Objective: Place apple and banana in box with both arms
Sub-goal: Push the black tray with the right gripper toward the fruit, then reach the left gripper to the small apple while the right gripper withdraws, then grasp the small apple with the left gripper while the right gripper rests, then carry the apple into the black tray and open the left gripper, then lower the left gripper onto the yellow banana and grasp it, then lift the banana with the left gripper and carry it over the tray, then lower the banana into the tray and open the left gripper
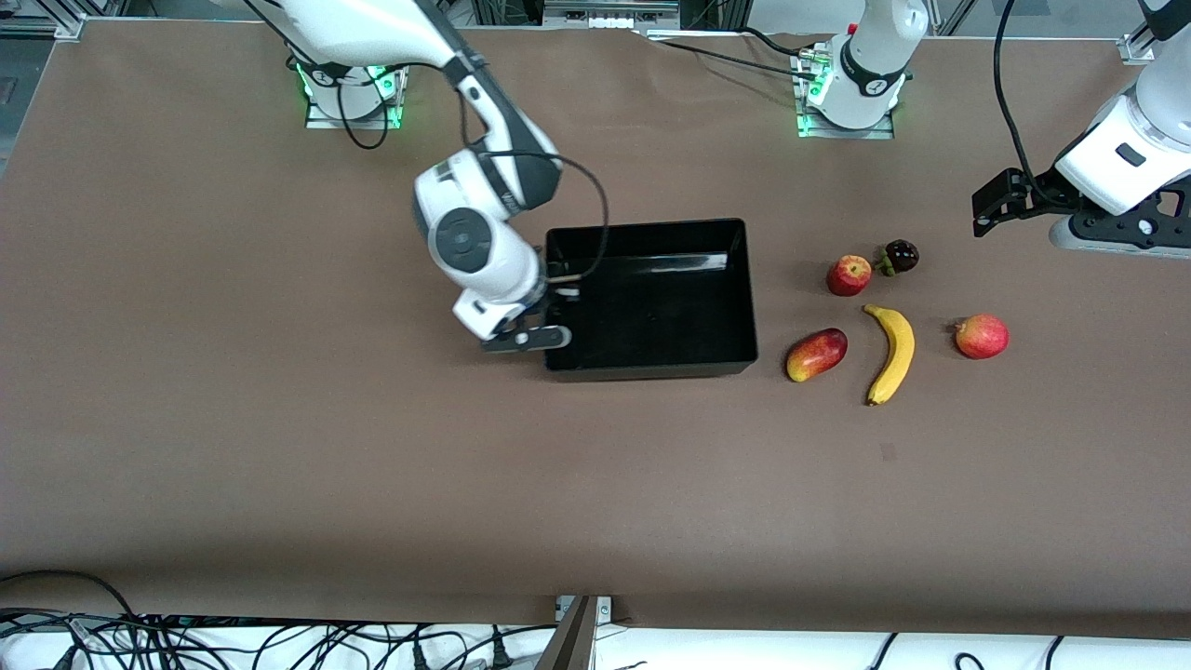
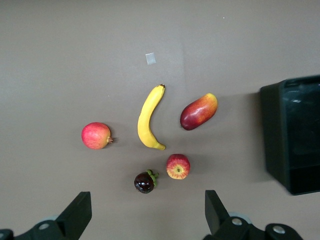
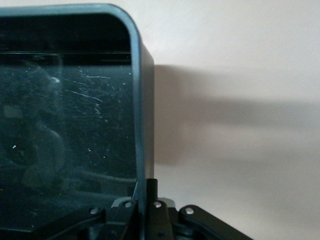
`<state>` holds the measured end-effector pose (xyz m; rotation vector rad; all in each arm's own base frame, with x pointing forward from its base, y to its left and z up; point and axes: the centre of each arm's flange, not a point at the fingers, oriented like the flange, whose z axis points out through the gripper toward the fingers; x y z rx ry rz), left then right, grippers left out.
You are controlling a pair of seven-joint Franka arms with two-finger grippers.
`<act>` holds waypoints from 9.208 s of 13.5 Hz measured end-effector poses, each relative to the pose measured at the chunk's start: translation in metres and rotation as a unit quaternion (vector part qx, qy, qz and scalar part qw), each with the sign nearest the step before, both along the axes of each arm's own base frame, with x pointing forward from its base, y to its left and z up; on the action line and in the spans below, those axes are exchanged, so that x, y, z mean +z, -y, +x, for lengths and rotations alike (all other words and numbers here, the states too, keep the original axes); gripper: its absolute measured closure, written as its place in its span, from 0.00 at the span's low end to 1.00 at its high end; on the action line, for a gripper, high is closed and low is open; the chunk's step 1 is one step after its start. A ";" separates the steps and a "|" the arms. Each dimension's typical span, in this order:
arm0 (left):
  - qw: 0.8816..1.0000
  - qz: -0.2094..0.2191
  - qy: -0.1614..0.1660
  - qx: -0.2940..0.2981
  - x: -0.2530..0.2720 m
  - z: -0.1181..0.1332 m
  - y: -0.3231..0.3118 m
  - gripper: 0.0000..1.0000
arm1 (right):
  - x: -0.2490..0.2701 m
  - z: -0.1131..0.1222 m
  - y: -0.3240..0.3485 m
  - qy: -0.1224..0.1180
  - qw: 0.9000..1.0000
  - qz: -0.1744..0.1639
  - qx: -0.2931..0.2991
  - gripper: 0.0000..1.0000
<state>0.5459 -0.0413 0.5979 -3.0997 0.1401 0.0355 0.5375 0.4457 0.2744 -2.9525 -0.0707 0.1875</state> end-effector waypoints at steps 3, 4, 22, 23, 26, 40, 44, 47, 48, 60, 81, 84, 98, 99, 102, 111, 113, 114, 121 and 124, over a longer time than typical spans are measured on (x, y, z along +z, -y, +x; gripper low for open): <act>1.000 0.000 -0.001 0.000 0.000 0.000 0.000 0.00 | -0.027 -0.016 -0.030 0.019 1.000 0.001 0.001 0.97; 1.000 0.000 -0.002 0.000 0.000 0.000 0.000 0.00 | -0.036 -0.020 -0.035 0.023 1.000 -0.004 0.008 0.97; 0.992 0.007 -0.124 -0.020 -0.296 -0.029 0.019 0.00 | 0.061 0.048 -0.006 0.080 0.996 -0.045 -0.021 0.07; 0.993 0.005 -0.117 -0.021 -0.313 -0.041 0.018 0.00 | 0.089 0.061 0.017 0.088 0.995 -0.052 -0.019 0.00; 0.996 -0.001 -0.082 -0.027 -0.356 -0.073 0.019 0.00 | 0.160 0.086 0.095 0.086 0.994 -0.062 -0.023 0.00; 0.994 -0.002 -0.100 -0.043 -0.375 -0.080 0.034 0.31 | 0.316 0.018 0.363 0.046 0.997 -0.065 -0.006 0.00; 0.990 0.008 -0.133 -0.047 -0.265 -0.034 0.100 0.31 | 0.323 0.009 0.384 0.051 0.997 -0.063 -0.007 0.00; 0.991 -0.006 -0.133 0.025 -0.240 -0.041 0.206 0.31 | 0.324 0.009 0.392 0.054 0.996 -0.067 -0.002 0.00; 0.990 -0.005 -0.138 0.041 -0.249 -0.046 0.233 0.31 | 0.324 0.009 0.394 0.054 0.996 -0.067 -0.001 0.00; 0.990 -0.017 -0.132 0.034 -0.400 -0.073 0.281 0.24 | 0.331 0.015 0.393 0.076 0.992 -0.083 0.054 0.00; 0.974 -0.003 -0.136 -0.183 -0.376 0.110 -0.080 0.00 | 0.333 0.027 0.402 0.080 0.992 -0.090 0.046 0.00; 0.972 -0.026 -0.145 -0.185 -0.390 0.106 -0.062 0.00 | 0.333 0.028 0.403 0.079 0.992 -0.090 0.045 0.00; 0.972 -0.078 -0.154 -0.160 -0.419 0.089 -0.063 0.66 | 0.332 0.028 0.404 0.079 0.992 -0.090 0.045 0.00; 0.970 -0.076 -0.165 -0.164 -0.405 0.093 -0.059 0.66 | 0.332 0.028 0.404 0.079 0.992 -0.090 0.045 0.00; 0.962 -0.059 -0.200 -0.174 -0.331 0.112 -0.021 0.66 | 0.332 0.028 0.404 0.079 0.992 -0.090 0.045 0.00; 0.982 -0.005 -0.174 -0.080 -0.294 0.024 0.330 0.66 | 0.332 0.028 0.404 0.079 0.992 -0.090 0.045 0.00; 0.985 -0.020 -0.161 -0.065 -0.328 0.016 0.356 0.66 | 0.333 0.028 0.404 0.079 0.992 -0.090 0.045 0.00; 0.985 -0.026 -0.159 -0.057 -0.344 0.013 0.364 0.66 | 0.333 0.028 0.404 0.079 0.992 -0.090 0.045 0.00; 0.987 -0.003 -0.155 -0.046 -0.407 0.002 0.375 0.52 | 0.333 0.028 0.404 0.079 0.992 -0.090 0.045 0.00; 0.992 -0.008 -0.123 -0.034 -0.353 0.020 0.371 0.22 | 0.333 0.028 0.404 0.079 0.992 -0.090 0.045 0.00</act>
